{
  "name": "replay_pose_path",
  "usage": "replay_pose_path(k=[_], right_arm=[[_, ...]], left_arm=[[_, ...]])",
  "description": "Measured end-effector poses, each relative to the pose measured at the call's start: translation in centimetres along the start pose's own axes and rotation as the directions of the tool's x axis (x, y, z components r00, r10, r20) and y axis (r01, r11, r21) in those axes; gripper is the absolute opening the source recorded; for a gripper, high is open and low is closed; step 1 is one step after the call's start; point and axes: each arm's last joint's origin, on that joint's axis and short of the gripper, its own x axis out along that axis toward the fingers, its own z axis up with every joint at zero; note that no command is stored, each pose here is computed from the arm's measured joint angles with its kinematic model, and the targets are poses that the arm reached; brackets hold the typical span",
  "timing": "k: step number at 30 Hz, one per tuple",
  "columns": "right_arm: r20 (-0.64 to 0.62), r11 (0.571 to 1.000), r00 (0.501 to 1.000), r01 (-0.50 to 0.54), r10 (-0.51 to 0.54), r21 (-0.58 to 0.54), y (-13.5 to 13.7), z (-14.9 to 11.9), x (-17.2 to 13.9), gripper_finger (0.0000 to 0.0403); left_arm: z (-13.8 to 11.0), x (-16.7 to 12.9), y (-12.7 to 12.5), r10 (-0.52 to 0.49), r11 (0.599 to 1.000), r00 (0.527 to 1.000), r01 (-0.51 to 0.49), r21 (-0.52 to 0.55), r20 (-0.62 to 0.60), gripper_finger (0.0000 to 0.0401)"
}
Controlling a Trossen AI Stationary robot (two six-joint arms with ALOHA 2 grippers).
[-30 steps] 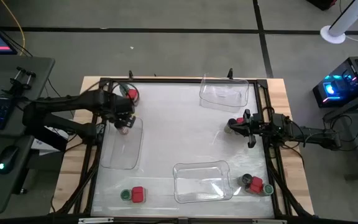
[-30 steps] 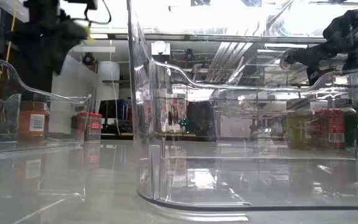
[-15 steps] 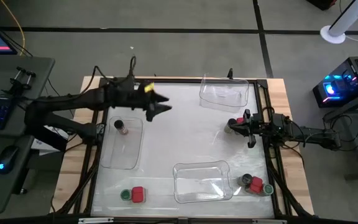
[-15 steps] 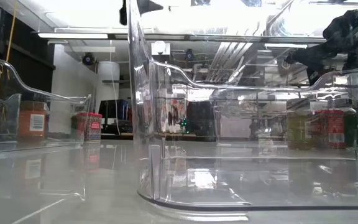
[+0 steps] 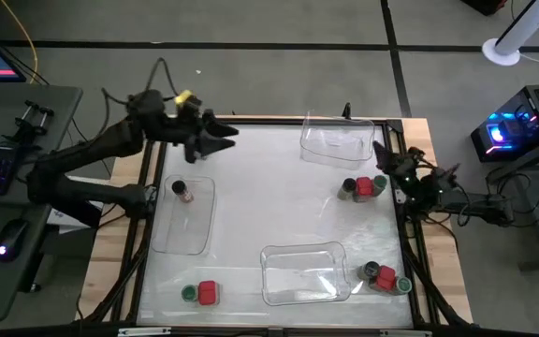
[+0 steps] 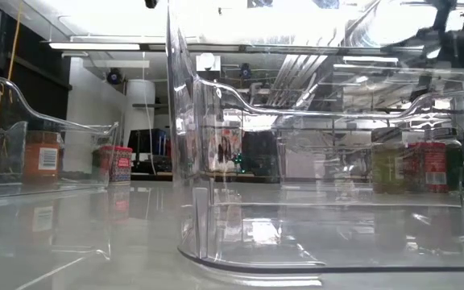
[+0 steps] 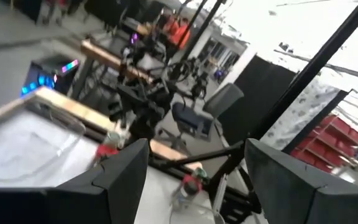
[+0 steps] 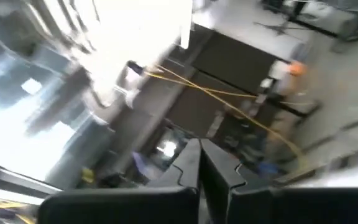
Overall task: Sort spices by type
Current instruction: Put the black seasoning bottle into the top right transparent bin
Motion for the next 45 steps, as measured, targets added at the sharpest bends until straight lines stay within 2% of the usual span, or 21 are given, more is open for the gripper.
replay_pose_path(k=[4, 6, 9, 12, 15, 18, 21, 23, 28, 30, 32, 34, 36, 39, 42, 45], right_arm=[[-0.056, 0.987, 0.987, -0.150, 0.153, 0.054, 1.3, 0.1, 0.4, 0.0001], [-0.084, 0.974, 0.971, -0.221, 0.225, 0.057, 2.9, 0.6, 1.1, 0.0001], [-0.145, 0.955, 0.946, -0.295, 0.291, -0.010, 6.2, 1.0, 3.1, 0.0001], [-0.225, 0.936, 0.929, -0.327, 0.294, -0.128, 9.3, 0.5, 6.1, 0.0001], [-0.301, 0.898, 0.933, -0.296, 0.198, -0.327, 11.5, -0.4, 9.2, 0.0001], [-0.389, 0.836, 0.920, -0.242, 0.037, -0.493, 12.5, -1.8, 11.8, 0.0001], [-0.474, 0.794, 0.872, -0.203, -0.119, -0.573, 13.2, -3.1, 13.8, 0.0001], [-0.525, 0.757, 0.823, -0.197, -0.218, -0.623, 13.5, -3.7, 14.8, 0.0001], [-0.590, 0.647, 0.672, -0.213, -0.447, -0.732, 14.3, -4.5, 16.3, 0.0001], [-0.596, 0.622, 0.613, -0.207, -0.519, -0.755, 14.6, -4.4, 16.6, 0.0001], [-0.591, 0.617, 0.539, -0.159, -0.600, -0.771, 14.6, -4.4, 16.6, 0.0001], [-0.568, 0.607, 0.437, -0.061, -0.698, -0.793, 13.9, -4.2, 16.5, 0.0005], [-0.527, 0.555, 0.306, 0.003, -0.793, -0.832, 12.8, -4.3, 15.9, 0.0021], [-0.481, 0.493, 0.134, 0.080, -0.866, -0.866, 11.1, -4.5, 14.9, 0.0073], [-0.432, 0.421, -0.050, 0.145, -0.900, -0.895, 9.0, -4.8, 13.5, 0.0147], [-0.374, 0.340, -0.186, 0.190, -0.909, -0.921, 7.2, -4.8, 12.2, 0.0226]], left_arm=[[0.6, -1.8, -0.7, 0.030, 0.998, 0.998, -0.034, 0.059, 0.058, 0.0255], [1.0, -2.5, -0.8, 0.043, 0.995, 0.995, -0.050, 0.082, 0.085, 0.0255], [1.4, -3.3, -0.7, 0.078, 0.991, 0.989, -0.090, 0.094, 0.124, 0.0255], [1.6, -3.6, -0.3, 0.105, 0.989, 0.985, -0.117, 0.090, 0.137, 0.0255], [1.6, -3.7, -0.1, 0.096, 0.992, 0.987, -0.106, 0.070, 0.126, 0.0255], [1.2, -3.7, 0.0, 0.107, 0.993, 0.991, -0.111, 0.044, 0.080, 0.0255], [0.6, -3.9, 0.1, 0.134, 0.991, 0.991, -0.134, 0.021, 0.029, 0.0255], [0.3, -4.1, 0.2, 0.148, 0.989, 0.989, -0.148, 0.016, 0.001, 0.0255], [0.0, -4.2, 0.3, 0.162, 0.987, 0.986, -0.162, 0.017, -0.029, 0.0255], [0.0, -4.2, 0.3, 0.162, 0.987, 0.986, -0.162, 0.019, -0.028, 0.0255], [0.0, -4.2, 0.3, 0.162, 0.986, 0.986, -0.161, 0.030, -0.028, 0.0255], [0.0, -4.2, 0.3, 0.164, 0.986, 0.986, -0.162, 0.040, -0.031, 0.0255], [-0.1, -4.2, 0.3, 0.167, 0.985, 0.985, -0.165, 0.046, -0.038, 0.0255], [-0.3, -4.2, 0.4, 0.175, 0.983, 0.983, -0.172, 0.059, -0.053, 0.0255], [-0.3, -4.2, 0.4, 0.178, 0.982, 0.982, -0.173, 0.075, -0.057, 0.0255], [-0.4, -4.2, 0.5, 0.184, 0.981, 0.981, -0.178, 0.078, -0.065, 0.0255]])
